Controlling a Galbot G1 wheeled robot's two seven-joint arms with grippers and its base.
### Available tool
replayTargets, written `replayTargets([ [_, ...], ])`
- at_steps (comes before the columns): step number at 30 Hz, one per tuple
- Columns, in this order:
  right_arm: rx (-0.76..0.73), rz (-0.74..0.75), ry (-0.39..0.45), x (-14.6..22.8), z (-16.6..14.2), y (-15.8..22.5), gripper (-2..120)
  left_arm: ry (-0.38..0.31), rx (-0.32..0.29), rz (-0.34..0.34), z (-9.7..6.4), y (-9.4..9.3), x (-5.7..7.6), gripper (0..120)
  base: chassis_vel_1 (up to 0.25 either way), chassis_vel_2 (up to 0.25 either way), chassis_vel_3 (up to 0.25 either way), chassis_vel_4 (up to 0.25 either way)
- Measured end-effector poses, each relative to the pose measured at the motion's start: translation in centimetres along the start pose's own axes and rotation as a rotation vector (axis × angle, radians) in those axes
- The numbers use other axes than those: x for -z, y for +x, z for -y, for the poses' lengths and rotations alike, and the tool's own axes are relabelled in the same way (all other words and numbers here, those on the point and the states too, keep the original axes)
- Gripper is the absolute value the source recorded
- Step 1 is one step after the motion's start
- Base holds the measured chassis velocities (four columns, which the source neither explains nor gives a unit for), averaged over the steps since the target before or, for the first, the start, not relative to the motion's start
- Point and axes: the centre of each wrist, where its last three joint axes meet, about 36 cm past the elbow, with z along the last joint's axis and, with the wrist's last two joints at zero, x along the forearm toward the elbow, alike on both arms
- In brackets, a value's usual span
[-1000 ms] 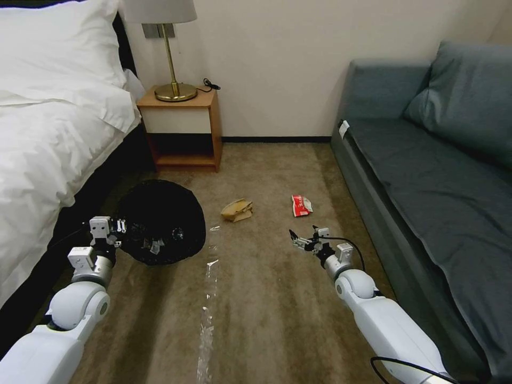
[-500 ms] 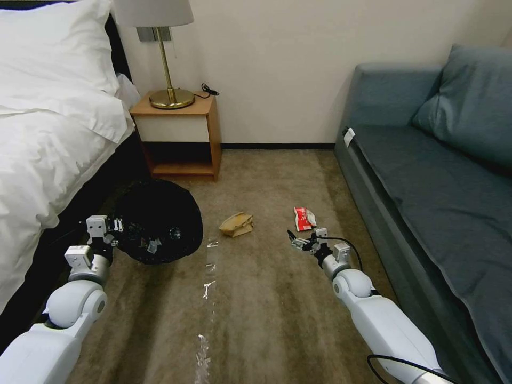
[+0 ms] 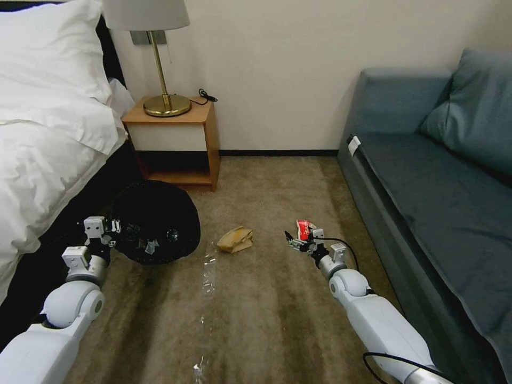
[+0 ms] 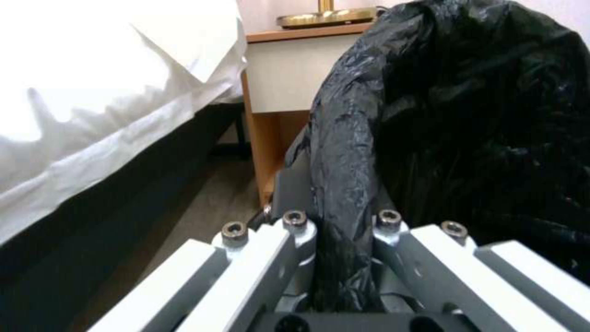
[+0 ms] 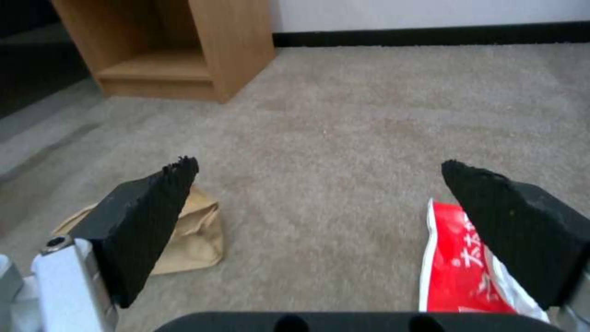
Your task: Pick up the trash bin, then pick up the garbage on the floor and place it into the trash bin.
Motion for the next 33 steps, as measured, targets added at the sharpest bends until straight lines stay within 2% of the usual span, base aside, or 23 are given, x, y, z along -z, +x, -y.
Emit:
replayTargets([
  [13, 0.001, -0.013, 0.009, -0.8, 0.3, -0.4, 100, -0.003, -0.009, -0.008, -0.3, -0.1, -0.3, 4, -0.145, 0.138, 0.141, -0.145],
  [33, -0.022, -0.059, 0.038, -2.2, 2.0, 1.0, 100, 0.011, -0.022, -0.025, 0.9, 0.3, -1.3, 4, -0.151, 0.151, 0.148, -0.145],
])
